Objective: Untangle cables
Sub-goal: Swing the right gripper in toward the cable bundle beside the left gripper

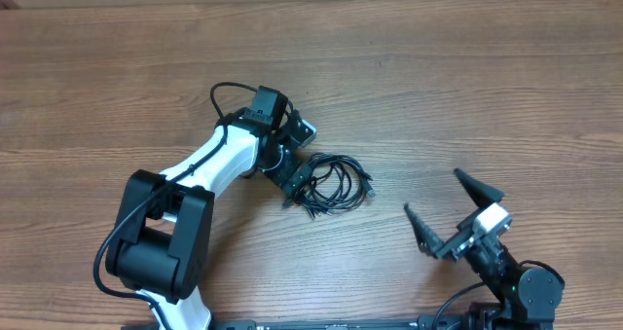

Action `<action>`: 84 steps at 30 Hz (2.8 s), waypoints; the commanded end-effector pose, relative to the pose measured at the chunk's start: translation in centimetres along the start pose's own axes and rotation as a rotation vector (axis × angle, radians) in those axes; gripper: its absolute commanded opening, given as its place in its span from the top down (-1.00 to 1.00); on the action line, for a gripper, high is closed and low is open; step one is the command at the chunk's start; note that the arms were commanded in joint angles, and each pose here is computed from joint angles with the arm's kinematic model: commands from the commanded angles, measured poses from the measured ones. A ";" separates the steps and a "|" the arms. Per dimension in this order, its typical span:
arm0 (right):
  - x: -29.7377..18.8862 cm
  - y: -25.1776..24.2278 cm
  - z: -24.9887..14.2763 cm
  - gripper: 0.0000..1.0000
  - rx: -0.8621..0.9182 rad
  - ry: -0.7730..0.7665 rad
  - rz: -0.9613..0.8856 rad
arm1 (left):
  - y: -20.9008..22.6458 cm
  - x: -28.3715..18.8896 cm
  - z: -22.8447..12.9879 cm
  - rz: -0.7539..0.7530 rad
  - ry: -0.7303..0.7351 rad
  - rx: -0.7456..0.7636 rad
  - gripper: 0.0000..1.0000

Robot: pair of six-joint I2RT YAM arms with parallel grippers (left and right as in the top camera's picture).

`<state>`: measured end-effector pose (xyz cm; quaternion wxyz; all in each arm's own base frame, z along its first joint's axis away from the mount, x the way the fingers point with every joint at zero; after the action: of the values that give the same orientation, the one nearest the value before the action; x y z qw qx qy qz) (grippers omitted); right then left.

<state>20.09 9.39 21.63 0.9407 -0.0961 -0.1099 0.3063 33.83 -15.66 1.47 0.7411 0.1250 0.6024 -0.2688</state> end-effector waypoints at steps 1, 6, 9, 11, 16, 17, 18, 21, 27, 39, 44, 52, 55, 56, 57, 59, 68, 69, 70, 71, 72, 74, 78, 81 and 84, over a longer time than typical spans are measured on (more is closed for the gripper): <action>-0.4 3.1 0.9 -1.00 -0.035 -0.056 0.191 | -1.7 0.6 0.7 -0.110 -0.026 0.052 -0.99; -0.7 4.5 1.2 -1.00 -0.043 -0.073 0.281 | -2.8 0.0 2.2 -0.163 -0.079 0.127 -0.99; -0.8 4.8 1.2 -1.00 -0.041 -0.073 0.301 | -3.1 -0.2 2.8 -0.160 -0.092 0.164 -0.99; -0.8 4.9 1.2 -1.00 -0.039 -0.072 0.308 | -3.4 -0.3 3.2 -0.158 -0.099 0.176 -0.98; -0.7 4.7 2.3 -1.00 -0.038 -0.072 0.312 | -4.2 -0.4 3.7 -0.161 -0.109 0.198 -0.99; -0.6 4.6 2.5 -1.00 -0.033 -0.067 0.313 | -4.2 -0.4 3.8 -0.161 -0.111 0.200 -0.99; -0.5 4.6 2.7 -1.00 -0.026 -0.061 0.317 | -4.3 -0.4 3.8 -0.160 -0.113 0.201 -0.99; -0.1 4.2 3.1 -1.00 0.023 -0.018 0.323 | -4.3 -0.4 3.8 -0.160 -0.114 0.199 -0.99; 1.1 3.5 4.3 -1.00 0.118 0.058 0.371 | -3.3 -0.3 3.6 -0.103 -0.089 0.127 -0.99; 5.1 0.7 3.4 -1.00 0.401 0.313 0.436 | 0.0 -0.2 1.7 0.058 -0.008 -0.217 -0.99; 6.5 -0.2 1.1 -1.00 0.518 0.483 0.439 | -0.8 -0.2 1.0 0.018 0.026 -0.238 -0.99; 7.6 0.5 -4.3 -1.00 0.527 0.756 0.482 | -4.3 -0.6 0.2 -0.194 0.077 -0.268 -0.99; 8.3 -0.4 -5.6 -1.00 0.475 0.783 0.434 | -4.6 -0.7 -0.2 -0.208 0.096 -0.303 -0.99; 8.5 -1.1 -6.1 -1.00 0.440 0.796 0.395 | -4.6 -0.7 -0.3 -0.208 0.103 -0.312 -0.99; 8.6 -1.7 -6.4 -1.00 0.412 0.806 0.363 | -4.6 -0.7 -0.4 -0.209 0.107 -0.320 -0.99; 8.9 -2.8 -6.9 -1.00 0.368 0.819 0.310 | -4.7 -0.7 -0.5 -0.215 0.112 -0.321 -0.99; 9.6 -2.9 -6.3 -1.00 0.238 0.751 0.369 | -4.3 -0.6 0.6 -0.202 0.062 -0.279 -0.99; 9.4 -2.7 -6.4 -1.00 0.191 0.745 0.399 | -4.3 -0.6 0.7 -0.200 0.053 -0.269 -0.99; 9.2 -2.4 -6.5 -1.00 0.139 0.738 0.435 | -4.2 -0.6 1.0 -0.197 0.041 -0.263 -0.99; 8.9 -1.9 -6.5 -1.00 0.073 0.724 0.488 | -4.1 -0.5 1.2 -0.190 0.032 -0.260 -0.99; 8.5 -1.3 -6.6 -1.00 0.015 0.711 0.541 | -3.9 -0.5 1.4 -0.180 0.021 -0.257 -0.99; 8.2 -0.4 -6.8 -1.00 -0.051 0.686 0.614 | -3.6 -0.4 1.8 -0.165 0.003 -0.253 -0.99; 8.3 0.8 -7.3 -1.00 -0.152 0.648 0.709 | -2.3 -0.3 1.7 -0.089 0.008 -0.349 -0.99; 8.4 1.7 -8.3 -1.00 -0.196 0.639 0.772 | -1.2 -0.3 1.0 -0.026 0.029 -0.485 -0.99; 8.7 2.4 -9.5 -1.00 -0.225 0.632 0.822 | -0.7 -0.4 0.7 -0.019 0.039 -0.570 -0.99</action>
<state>27.46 14.60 12.91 0.7374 -0.2760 0.2410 0.5674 33.07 -17.66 2.30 0.7279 -0.0536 0.6653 -0.1570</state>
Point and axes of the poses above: each gripper's point midway between its finger pads, its own x axis out along the fingers, its own y axis along the line the jaws close on, z = x × y, the point moved 1 cm from there along -x, back along the fingers, and after that the axes turned 10 degrees about -x, right-handed, at the moved point
